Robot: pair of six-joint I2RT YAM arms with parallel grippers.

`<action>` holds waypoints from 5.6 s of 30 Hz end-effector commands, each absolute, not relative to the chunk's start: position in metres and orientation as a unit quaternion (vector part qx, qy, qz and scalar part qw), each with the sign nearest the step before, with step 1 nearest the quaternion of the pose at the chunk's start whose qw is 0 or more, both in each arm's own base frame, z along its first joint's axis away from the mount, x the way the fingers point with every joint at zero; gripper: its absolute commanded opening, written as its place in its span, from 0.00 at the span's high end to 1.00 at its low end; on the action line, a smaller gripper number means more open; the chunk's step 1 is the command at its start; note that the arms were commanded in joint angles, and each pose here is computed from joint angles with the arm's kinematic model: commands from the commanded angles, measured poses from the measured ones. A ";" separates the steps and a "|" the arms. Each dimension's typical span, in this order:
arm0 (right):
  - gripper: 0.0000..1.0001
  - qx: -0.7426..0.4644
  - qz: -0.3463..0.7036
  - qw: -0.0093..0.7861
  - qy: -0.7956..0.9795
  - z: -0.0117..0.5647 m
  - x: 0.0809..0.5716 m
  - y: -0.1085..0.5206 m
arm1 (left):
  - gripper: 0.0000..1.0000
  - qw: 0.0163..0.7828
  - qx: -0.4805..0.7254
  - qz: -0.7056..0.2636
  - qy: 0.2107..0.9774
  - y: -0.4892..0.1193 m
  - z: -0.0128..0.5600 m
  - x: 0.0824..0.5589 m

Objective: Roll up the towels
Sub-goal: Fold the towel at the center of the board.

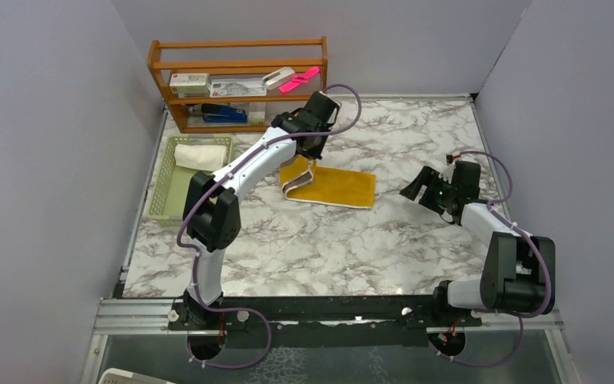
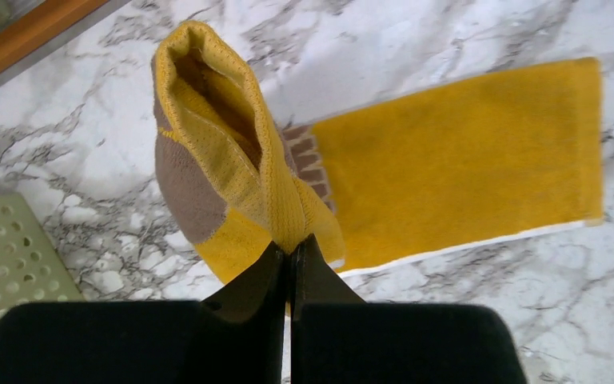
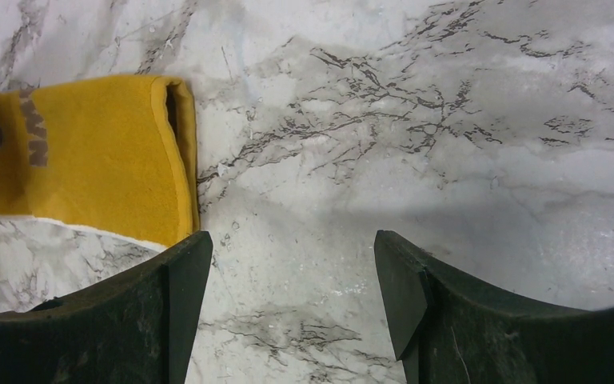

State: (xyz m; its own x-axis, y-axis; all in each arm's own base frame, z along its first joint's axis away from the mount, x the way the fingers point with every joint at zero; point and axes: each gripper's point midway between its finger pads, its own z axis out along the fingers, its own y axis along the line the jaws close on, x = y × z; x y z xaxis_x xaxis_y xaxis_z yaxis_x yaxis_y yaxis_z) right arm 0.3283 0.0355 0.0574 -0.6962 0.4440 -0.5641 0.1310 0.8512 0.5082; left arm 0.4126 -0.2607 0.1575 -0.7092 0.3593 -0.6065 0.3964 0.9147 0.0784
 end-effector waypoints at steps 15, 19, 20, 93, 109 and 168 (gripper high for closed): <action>0.25 0.147 0.231 0.354 0.894 0.057 0.323 0.042 | 1.00 0.263 0.292 -0.120 0.912 -0.376 0.142 0.358; 0.25 0.146 0.232 0.354 0.894 0.057 0.322 0.042 | 1.00 0.252 0.291 -0.136 0.913 -0.387 0.140 0.352; 0.25 0.146 0.232 0.354 0.894 0.057 0.322 0.042 | 1.00 0.251 0.290 -0.141 0.913 -0.389 0.140 0.351; 0.25 0.124 0.238 0.335 0.903 0.045 0.313 0.054 | 1.00 0.298 0.109 0.078 0.945 -0.101 0.185 0.404; 0.25 0.116 0.246 0.325 0.906 0.039 0.313 0.060 | 1.00 0.295 0.060 0.053 0.952 -0.070 0.187 0.406; 0.25 0.108 0.260 0.312 0.907 0.032 0.311 0.068 | 1.00 0.215 0.257 -0.179 0.925 -0.396 0.126 0.337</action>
